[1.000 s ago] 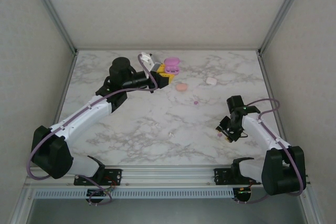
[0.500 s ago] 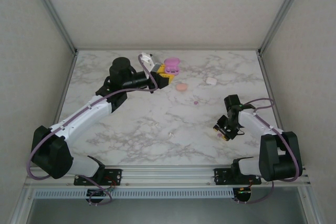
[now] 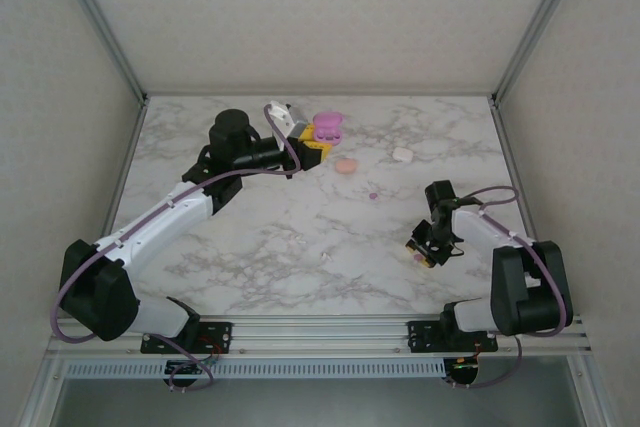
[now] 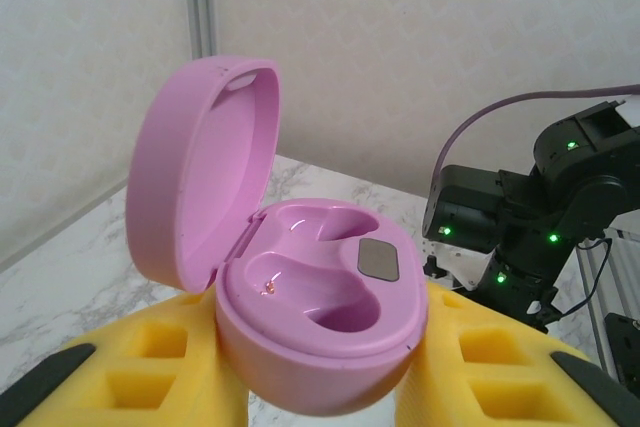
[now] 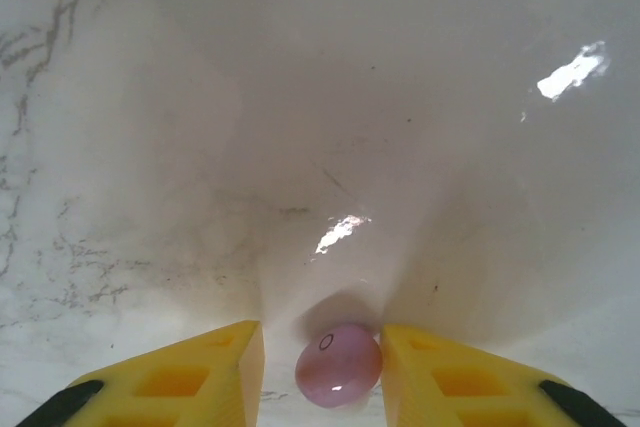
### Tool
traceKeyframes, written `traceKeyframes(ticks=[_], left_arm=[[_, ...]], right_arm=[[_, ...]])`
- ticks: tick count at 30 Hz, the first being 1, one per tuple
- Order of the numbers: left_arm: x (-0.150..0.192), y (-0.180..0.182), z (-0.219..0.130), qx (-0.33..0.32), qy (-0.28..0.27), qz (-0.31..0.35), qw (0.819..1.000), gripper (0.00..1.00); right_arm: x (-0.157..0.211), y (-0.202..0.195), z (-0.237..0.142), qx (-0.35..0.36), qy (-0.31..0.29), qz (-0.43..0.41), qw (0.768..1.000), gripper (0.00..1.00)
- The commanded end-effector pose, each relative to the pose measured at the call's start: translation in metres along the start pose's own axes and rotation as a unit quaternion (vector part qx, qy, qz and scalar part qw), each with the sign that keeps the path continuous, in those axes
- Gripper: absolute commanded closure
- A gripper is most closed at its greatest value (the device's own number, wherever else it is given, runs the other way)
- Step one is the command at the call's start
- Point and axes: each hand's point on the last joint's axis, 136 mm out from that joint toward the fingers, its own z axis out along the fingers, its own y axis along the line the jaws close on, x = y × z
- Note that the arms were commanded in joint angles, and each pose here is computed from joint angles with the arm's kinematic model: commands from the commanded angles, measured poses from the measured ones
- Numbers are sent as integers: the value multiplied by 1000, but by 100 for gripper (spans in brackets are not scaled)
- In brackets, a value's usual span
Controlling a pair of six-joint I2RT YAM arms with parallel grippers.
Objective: Insert wireless bluetooth earbuds into charging case
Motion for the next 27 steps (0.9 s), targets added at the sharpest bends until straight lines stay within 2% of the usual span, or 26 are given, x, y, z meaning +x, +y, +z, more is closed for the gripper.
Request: traceKeyframes(ticks=[1,5,13,19,23,27], left_arm=[[-12,0,-5,-3,-11,15,1000,76],[-13,0,-5,-4,-10,14,1000,76],[-14,-1,-6,-7,-9,16,1000,76],[-16,-1,-9,-12,-10,19,1000,76],[-16,0,-8,-14,-10,21,1000,77],[-17,1,-10,-20,-10,24,999,76]], right_arm=[[-1,3,3,9,2,-36,999,66],[0,12,4,15,3,-83,996,67],[3,30,8,39,16,-170,985,76],[2,37,-1,63,9,-205,977,77],[4,46,-6,61,7,-226,972,77],[10,67,-4,37,16,-285,958,76]])
